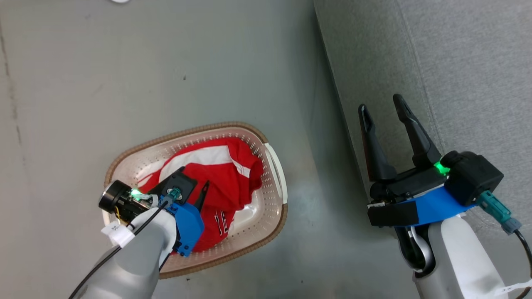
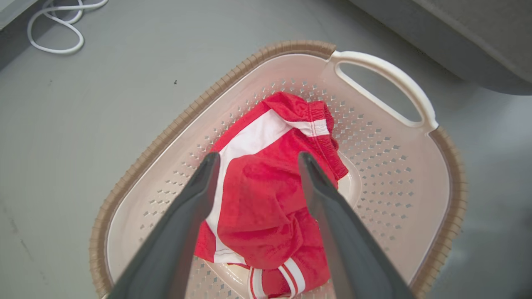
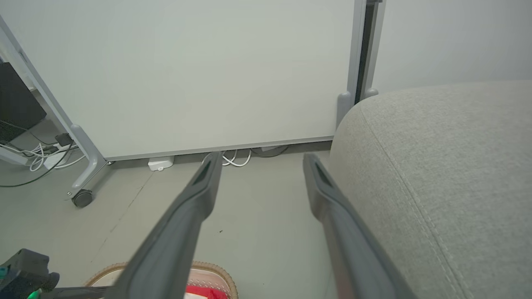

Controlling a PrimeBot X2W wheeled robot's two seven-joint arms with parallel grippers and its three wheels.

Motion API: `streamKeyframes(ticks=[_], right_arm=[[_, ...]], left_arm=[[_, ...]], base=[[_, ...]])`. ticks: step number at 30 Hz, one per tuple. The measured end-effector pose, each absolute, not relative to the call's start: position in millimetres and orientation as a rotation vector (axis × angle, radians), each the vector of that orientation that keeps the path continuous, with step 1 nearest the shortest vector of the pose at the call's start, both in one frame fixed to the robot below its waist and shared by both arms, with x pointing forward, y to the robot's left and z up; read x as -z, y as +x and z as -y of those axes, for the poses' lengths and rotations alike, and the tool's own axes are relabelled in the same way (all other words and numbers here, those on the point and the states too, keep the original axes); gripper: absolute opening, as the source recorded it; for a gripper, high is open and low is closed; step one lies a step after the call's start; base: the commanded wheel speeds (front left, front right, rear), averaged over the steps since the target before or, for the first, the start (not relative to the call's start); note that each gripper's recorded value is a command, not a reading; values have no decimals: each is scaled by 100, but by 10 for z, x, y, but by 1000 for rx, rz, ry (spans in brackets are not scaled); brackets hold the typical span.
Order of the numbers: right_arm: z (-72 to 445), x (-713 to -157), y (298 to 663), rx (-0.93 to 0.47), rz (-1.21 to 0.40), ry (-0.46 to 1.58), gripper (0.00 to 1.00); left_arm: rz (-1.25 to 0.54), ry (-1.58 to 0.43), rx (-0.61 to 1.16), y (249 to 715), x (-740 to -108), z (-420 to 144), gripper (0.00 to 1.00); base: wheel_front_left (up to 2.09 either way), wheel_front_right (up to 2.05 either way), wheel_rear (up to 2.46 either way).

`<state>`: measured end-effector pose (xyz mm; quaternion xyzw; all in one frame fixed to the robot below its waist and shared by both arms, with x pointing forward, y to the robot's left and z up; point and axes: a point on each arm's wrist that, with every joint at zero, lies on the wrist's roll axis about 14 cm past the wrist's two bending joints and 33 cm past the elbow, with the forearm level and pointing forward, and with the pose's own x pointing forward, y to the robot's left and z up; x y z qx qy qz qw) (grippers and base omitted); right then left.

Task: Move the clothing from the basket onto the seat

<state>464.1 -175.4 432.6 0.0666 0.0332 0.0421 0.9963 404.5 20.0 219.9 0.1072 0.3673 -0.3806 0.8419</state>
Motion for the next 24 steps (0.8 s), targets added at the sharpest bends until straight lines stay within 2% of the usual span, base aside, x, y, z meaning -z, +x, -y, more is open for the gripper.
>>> streamKeyframes(ticks=[12,24], right_arm=[[1766,-3908,4894,-88,-120,125,100],[1849,-3540,4922,-66,-186,114,100]], left_arm=[[-1013,319,869,3877,-1453,-357,100],[-1096,322,868,3923,-1056,-426,100]], base=[[0,0,0],[0,0,0]])
